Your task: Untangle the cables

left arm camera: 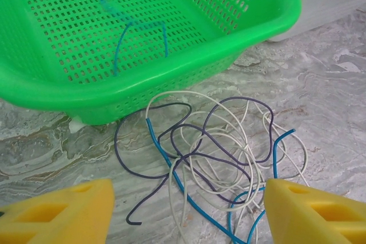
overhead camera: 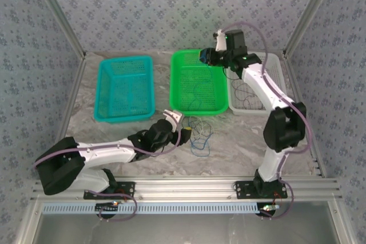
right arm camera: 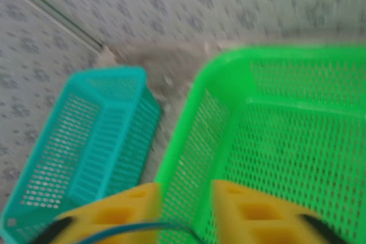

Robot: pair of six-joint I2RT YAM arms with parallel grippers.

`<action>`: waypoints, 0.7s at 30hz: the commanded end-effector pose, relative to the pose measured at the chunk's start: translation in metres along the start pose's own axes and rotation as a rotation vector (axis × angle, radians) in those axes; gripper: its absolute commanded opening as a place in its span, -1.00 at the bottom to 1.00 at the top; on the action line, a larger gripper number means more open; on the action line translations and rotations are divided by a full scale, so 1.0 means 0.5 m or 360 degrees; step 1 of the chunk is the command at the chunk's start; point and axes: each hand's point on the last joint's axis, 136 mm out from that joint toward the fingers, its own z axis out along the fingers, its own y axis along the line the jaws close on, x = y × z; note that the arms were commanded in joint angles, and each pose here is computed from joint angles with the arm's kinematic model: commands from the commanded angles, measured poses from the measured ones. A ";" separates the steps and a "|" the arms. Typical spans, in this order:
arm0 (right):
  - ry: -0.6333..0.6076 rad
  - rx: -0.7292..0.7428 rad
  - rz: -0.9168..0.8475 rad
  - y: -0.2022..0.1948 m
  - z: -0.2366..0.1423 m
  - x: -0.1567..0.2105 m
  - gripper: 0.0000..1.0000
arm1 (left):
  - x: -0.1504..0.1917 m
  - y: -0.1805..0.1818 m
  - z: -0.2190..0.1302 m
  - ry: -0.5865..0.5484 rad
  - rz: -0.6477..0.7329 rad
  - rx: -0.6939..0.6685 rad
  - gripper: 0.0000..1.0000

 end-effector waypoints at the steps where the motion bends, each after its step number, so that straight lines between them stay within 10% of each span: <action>1: 0.0180 0.0094 0.0028 -0.029 0.008 0.037 0.37 | -0.005 0.007 -0.010 -0.0021 -0.0006 -0.0033 0.41; 7: 0.0135 0.0159 -0.0088 -0.023 -0.030 0.024 1.00 | 0.003 0.015 -0.011 -0.0003 -0.0005 -0.0060 0.43; 21: -0.0041 0.0090 -0.0264 0.075 -0.204 0.065 0.85 | 0.034 0.023 -0.007 0.0104 -0.0036 -0.0084 0.45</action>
